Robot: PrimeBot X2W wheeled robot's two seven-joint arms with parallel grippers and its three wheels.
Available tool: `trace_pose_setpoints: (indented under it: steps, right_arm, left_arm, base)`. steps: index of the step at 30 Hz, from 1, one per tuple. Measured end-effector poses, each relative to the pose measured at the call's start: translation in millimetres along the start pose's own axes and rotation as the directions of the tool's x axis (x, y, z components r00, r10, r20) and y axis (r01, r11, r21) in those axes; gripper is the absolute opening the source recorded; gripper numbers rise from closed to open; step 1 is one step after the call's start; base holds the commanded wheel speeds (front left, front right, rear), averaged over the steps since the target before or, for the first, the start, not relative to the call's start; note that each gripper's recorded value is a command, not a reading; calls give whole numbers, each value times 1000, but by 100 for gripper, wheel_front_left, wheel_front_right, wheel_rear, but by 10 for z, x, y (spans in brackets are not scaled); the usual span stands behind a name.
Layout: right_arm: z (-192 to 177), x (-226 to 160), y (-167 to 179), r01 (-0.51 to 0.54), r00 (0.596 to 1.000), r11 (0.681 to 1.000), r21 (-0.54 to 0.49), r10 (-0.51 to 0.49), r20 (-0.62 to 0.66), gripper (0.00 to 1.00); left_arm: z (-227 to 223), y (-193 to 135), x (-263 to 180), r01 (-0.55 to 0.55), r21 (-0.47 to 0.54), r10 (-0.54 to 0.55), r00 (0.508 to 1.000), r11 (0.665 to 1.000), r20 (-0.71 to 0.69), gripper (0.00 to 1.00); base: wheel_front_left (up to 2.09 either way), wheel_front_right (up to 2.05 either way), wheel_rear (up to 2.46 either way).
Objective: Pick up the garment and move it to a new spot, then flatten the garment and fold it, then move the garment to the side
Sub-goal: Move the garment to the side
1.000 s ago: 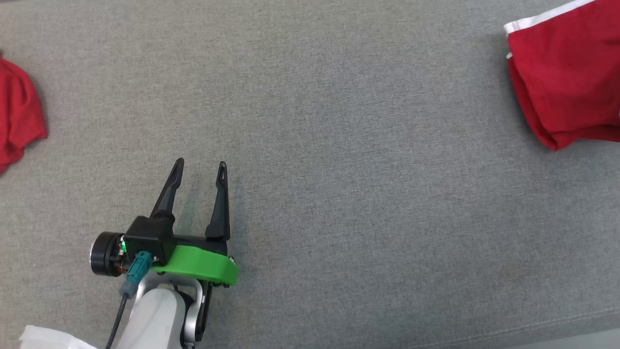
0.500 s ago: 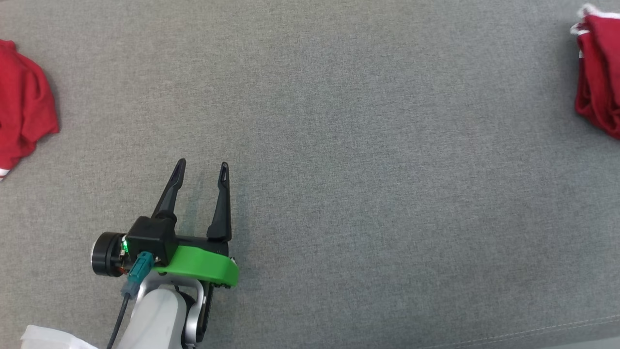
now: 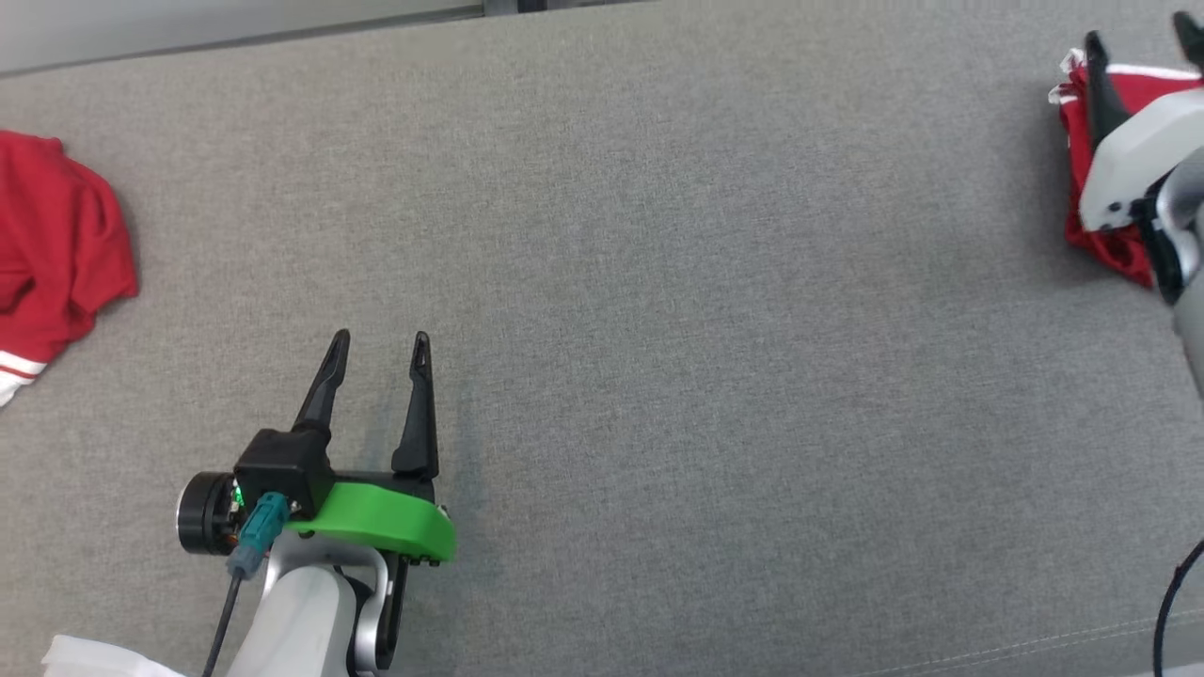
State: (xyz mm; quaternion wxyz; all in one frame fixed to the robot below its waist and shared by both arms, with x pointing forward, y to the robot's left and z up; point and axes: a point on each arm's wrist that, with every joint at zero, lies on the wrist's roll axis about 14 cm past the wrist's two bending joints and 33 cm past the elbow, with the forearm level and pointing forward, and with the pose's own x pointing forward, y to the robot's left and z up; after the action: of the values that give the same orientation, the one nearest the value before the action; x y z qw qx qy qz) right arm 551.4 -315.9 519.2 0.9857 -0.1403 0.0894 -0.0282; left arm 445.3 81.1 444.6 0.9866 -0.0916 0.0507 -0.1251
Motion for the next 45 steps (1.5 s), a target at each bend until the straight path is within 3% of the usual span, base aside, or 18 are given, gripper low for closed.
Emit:
trace_pose_setpoints:
  steps: [6,15,24,31,35,39,45]
  right_arm:
    - [183,-235,540,-112,991,992,58,107,80,100]
    - [465,-829,1136,-245,951,950,193,196,239,100]
    - [491,-1392,1354,-263,923,924,276,157,352,100]
    - [190,-1727,1525,-250,935,914,321,141,325,100]
    - [165,-1852,1524,-242,931,927,285,140,336,100]
    - [33,-1982,1657,-274,935,899,341,166,313,100]
    - [-64,-2056,1682,-276,941,885,374,170,293,100]
  left_arm:
    - [169,109,-104,-56,-10,57,998,998,35,100]
    - [277,250,-554,-152,-44,155,986,987,59,100]
    - [357,408,-986,-228,-67,234,967,971,98,100]
    - [374,456,-1189,-252,-69,259,959,965,117,100]
    - [355,405,-1214,-238,-70,245,963,969,114,100]
    - [317,349,-1210,-225,-77,232,967,971,102,100]
    - [301,332,-1197,-222,-76,228,969,972,97,100]
  base:
    - [0,0,0]
    - [0,0,0]
    - [0,0,0]
    - [0,0,0]
    - [0,0,0]
    - [0,0,0]
    - [0,0,0]
